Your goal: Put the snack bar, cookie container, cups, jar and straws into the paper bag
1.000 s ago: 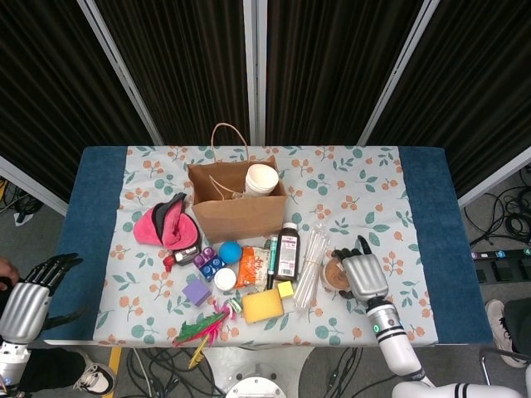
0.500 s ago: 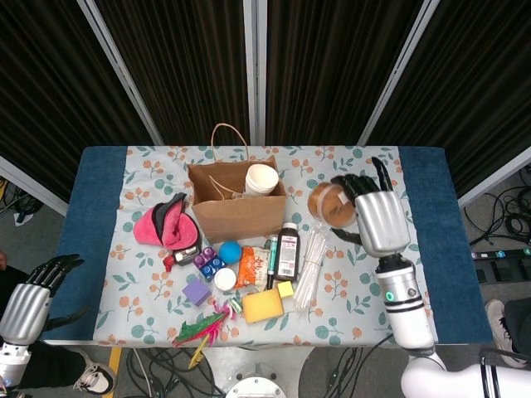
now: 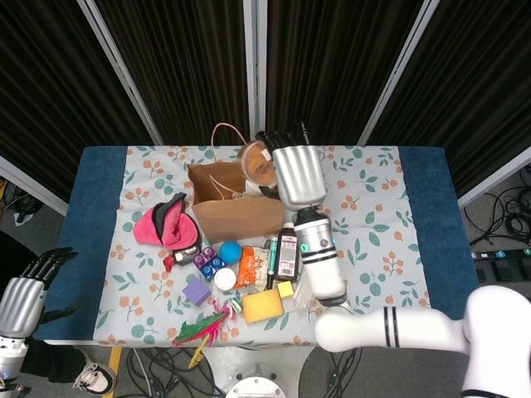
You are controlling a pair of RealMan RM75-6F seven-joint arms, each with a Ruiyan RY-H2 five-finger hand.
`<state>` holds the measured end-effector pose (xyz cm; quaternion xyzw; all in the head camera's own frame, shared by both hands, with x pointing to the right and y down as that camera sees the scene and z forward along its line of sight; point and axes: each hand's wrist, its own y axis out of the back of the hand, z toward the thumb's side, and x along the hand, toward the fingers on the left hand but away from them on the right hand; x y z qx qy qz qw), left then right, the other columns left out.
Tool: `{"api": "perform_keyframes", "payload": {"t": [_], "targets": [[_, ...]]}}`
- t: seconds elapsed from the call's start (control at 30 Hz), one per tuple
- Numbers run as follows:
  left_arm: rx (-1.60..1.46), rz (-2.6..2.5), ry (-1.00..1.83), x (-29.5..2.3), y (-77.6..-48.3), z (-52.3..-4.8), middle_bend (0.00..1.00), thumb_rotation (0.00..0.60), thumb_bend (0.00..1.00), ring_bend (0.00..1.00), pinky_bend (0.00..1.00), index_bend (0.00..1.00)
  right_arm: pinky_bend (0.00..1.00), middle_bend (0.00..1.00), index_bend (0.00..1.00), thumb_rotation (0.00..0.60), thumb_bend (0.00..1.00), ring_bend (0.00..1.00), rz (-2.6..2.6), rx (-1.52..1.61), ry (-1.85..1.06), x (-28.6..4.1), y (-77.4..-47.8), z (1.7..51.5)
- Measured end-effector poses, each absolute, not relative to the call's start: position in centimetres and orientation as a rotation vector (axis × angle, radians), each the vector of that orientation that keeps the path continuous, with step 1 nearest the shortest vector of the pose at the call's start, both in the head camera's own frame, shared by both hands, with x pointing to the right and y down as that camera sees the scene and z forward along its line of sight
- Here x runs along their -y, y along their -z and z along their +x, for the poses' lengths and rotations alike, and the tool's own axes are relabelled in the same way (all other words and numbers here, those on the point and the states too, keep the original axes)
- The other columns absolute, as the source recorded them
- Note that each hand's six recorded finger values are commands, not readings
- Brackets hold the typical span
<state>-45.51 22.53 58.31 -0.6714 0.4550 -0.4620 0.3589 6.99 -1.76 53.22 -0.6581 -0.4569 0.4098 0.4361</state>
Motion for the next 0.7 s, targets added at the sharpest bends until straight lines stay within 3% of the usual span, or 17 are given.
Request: {"api": "perform_keyframes", "payload": {"t": [0.33,0.47,0.7], "targets": [[-1.188,-1.722,1.212,-22.5,-58.2,-46.6,0.28,0.600,0.10,0.20,0.25,0.26,0.08,0.46,0.48,0.600,0.10,0.32,-1.674,1.049,-1.049,0.5,-58.2,-0.1],[-1.191,-1.725,1.208,-22.5,-58.2,-46.7,0.28,0.600,0.10,0.20,0.25,0.26,0.03,0.34,0.31,0.600,0.00,0.20,-1.719,1.008,-1.043,-0.3,-59.0,-1.4],[-1.191,-1.731,1.203,-22.7,-58.1,-46.5,0.28,0.600,0.10,0.19,0.25,0.26,0.00,0.20,0.12,0.600,0.00,0.05,-1.742,0.988,-1.048,-0.4,-58.6,-1.0]]}}
